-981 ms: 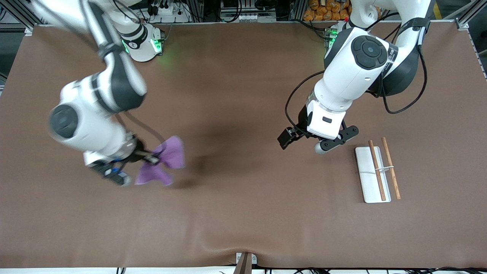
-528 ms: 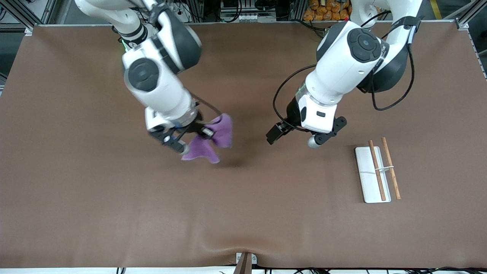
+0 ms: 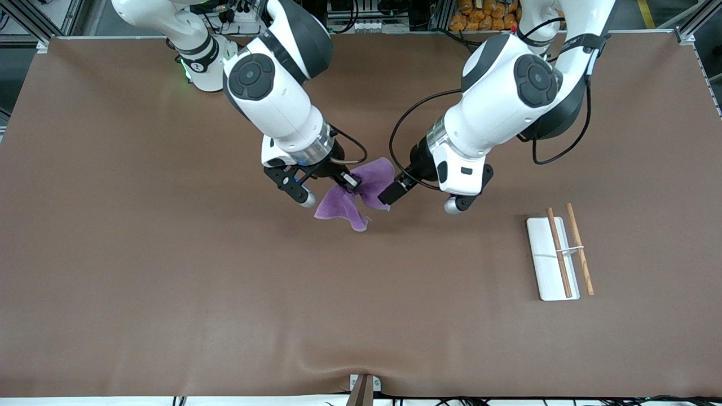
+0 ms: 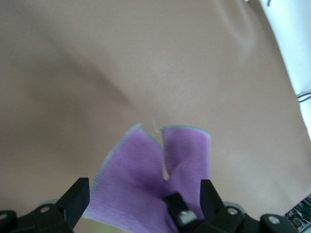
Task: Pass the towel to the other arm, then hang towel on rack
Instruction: 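Grasp the towel with the left gripper beside the right gripper, then carry the towel toward the rack with the left gripper while the right releases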
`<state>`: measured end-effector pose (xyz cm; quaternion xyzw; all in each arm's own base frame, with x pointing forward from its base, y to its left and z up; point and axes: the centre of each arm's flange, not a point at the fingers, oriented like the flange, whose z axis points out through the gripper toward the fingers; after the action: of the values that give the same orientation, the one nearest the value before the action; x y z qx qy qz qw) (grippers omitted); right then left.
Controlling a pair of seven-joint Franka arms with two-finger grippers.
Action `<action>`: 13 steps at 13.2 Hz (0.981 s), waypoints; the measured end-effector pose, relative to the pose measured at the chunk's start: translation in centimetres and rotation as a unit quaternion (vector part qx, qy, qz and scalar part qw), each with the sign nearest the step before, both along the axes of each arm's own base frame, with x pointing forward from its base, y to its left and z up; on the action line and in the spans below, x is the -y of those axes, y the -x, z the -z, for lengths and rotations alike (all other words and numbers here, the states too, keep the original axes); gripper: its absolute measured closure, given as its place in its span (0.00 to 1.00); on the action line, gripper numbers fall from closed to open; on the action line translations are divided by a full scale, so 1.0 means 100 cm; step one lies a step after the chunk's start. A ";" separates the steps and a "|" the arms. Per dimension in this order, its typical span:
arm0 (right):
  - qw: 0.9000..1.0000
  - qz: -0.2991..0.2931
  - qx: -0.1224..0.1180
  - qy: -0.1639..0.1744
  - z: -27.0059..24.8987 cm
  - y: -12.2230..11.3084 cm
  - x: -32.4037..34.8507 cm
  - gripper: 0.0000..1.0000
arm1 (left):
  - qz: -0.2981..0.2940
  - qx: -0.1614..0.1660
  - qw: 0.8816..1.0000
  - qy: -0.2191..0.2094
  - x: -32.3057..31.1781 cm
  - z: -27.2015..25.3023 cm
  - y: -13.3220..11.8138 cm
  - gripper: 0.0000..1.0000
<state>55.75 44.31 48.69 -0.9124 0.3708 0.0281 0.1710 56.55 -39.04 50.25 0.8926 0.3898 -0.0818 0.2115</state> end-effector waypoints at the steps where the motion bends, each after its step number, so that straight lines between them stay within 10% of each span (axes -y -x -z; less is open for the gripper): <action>1: 1.000 0.004 0.001 -0.002 -0.001 -0.001 0.001 0.98 | -0.001 -0.009 1.000 -0.002 0.000 0.009 0.001 0.00; 10: 1.000 0.010 -0.001 -0.004 -0.001 -0.002 0.001 0.98 | -0.032 -0.093 0.994 0.039 -0.001 0.055 0.006 0.00; 13: 1.000 0.010 -0.002 -0.005 -0.001 -0.002 0.001 0.98 | -0.041 -0.104 0.993 0.047 0.000 0.059 0.005 0.29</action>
<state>55.91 44.21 48.83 -0.9076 0.3805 0.0294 0.1749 56.00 -39.01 44.40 0.8515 0.4419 -0.1839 0.2142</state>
